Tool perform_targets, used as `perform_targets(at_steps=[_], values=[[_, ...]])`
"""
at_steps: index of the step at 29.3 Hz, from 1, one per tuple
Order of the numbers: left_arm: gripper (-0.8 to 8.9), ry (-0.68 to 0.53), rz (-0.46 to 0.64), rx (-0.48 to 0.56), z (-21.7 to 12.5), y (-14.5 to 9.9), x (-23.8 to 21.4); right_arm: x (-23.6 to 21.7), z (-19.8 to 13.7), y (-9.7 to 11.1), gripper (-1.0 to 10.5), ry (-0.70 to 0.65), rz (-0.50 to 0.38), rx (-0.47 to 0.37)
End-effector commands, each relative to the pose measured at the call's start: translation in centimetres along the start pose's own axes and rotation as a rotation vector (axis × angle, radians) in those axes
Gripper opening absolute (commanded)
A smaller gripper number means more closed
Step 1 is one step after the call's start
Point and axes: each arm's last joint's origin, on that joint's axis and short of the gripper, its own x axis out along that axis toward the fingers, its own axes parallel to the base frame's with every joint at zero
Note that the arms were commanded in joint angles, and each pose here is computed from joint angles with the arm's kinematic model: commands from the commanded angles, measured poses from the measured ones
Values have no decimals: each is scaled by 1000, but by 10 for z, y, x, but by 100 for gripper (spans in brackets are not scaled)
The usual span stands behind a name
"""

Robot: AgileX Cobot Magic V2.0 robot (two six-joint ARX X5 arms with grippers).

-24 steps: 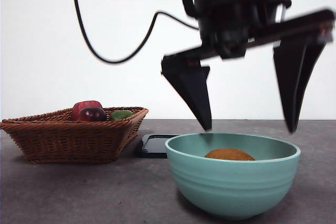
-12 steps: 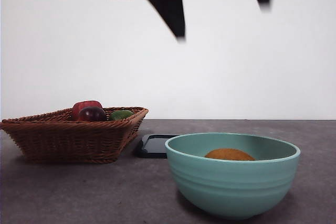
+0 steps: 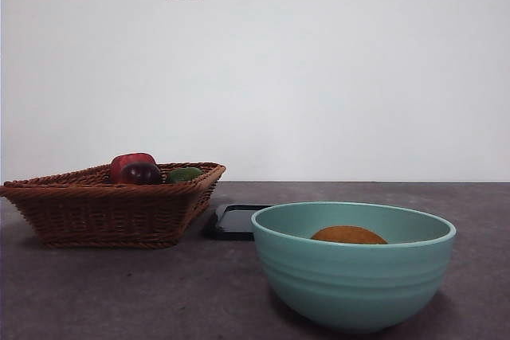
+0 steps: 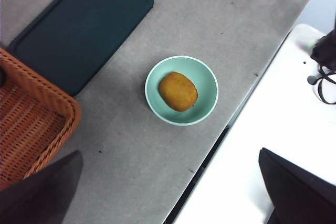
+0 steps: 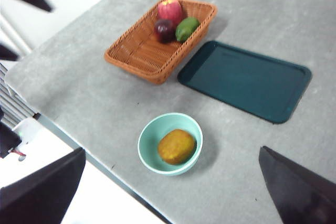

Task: Pick up the wifruite, put it on the bowl, pick up the plate, put it on desk

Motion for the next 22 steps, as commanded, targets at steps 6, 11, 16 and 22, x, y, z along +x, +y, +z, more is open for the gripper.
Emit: perform_targets(at_steps=[6, 11, 16, 22], values=[[626, -222, -33, -57, -103, 12, -37, -5, 13, 3, 651, -112, 8, -57], [626, -369, -54, -81, -154, 18, -48, -5, 11, 2, 650, -97, -1, -29], [626, -454, -70, -104, -177, 21, -58, -4, 9, 1, 651, -74, -25, 14], [626, -517, -79, -108, -181, 22, -65, -4, 9, 0, 650, -75, -49, 21]])
